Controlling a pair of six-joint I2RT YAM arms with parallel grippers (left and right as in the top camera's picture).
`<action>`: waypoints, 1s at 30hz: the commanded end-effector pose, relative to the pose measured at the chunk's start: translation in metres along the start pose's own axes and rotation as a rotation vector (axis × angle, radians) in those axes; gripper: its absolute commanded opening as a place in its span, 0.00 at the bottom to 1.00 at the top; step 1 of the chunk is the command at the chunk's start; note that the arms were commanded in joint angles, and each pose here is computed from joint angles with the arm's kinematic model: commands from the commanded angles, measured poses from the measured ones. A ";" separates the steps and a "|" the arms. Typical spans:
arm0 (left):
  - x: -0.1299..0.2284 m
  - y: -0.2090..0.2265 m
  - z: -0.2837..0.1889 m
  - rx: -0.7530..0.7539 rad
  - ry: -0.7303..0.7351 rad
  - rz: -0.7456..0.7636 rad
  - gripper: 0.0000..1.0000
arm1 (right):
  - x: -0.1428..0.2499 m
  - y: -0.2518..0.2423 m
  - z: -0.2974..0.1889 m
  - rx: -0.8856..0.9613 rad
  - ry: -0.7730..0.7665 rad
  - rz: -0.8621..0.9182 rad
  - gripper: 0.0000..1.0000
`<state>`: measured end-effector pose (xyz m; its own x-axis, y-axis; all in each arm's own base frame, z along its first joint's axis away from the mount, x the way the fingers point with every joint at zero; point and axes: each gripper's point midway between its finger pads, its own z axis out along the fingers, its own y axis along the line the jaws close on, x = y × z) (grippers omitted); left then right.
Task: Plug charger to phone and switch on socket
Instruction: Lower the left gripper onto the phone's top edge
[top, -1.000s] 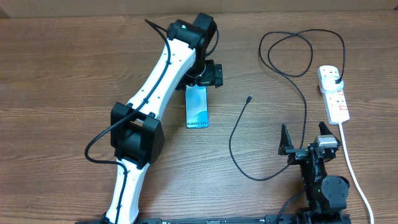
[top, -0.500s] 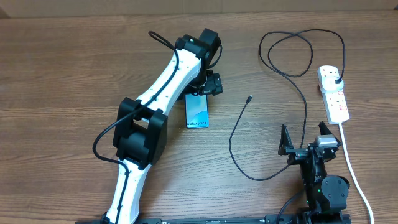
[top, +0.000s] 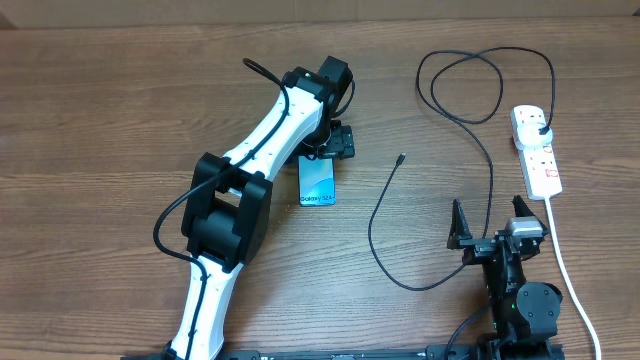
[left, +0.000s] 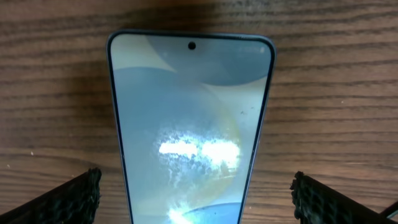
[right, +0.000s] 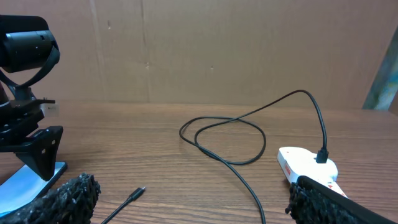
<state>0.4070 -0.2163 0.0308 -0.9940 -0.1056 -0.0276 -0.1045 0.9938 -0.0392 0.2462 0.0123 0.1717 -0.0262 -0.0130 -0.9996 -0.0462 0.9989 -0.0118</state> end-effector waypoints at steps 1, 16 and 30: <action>-0.005 0.009 0.008 -0.028 -0.003 0.021 1.00 | 0.002 -0.002 0.000 0.010 -0.005 0.006 1.00; -0.015 0.006 0.008 -0.021 -0.049 0.012 1.00 | 0.001 -0.002 0.000 0.010 -0.006 0.006 1.00; -0.015 0.001 0.009 -0.001 -0.050 0.014 1.00 | 0.002 -0.002 0.000 0.010 -0.005 0.006 1.00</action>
<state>0.4238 -0.2173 0.0320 -0.9907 -0.0999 -0.0928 -0.0951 0.9940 -0.0543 0.2462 0.0123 0.1719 -0.0255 -0.0134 -0.9996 -0.0462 0.9989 -0.0122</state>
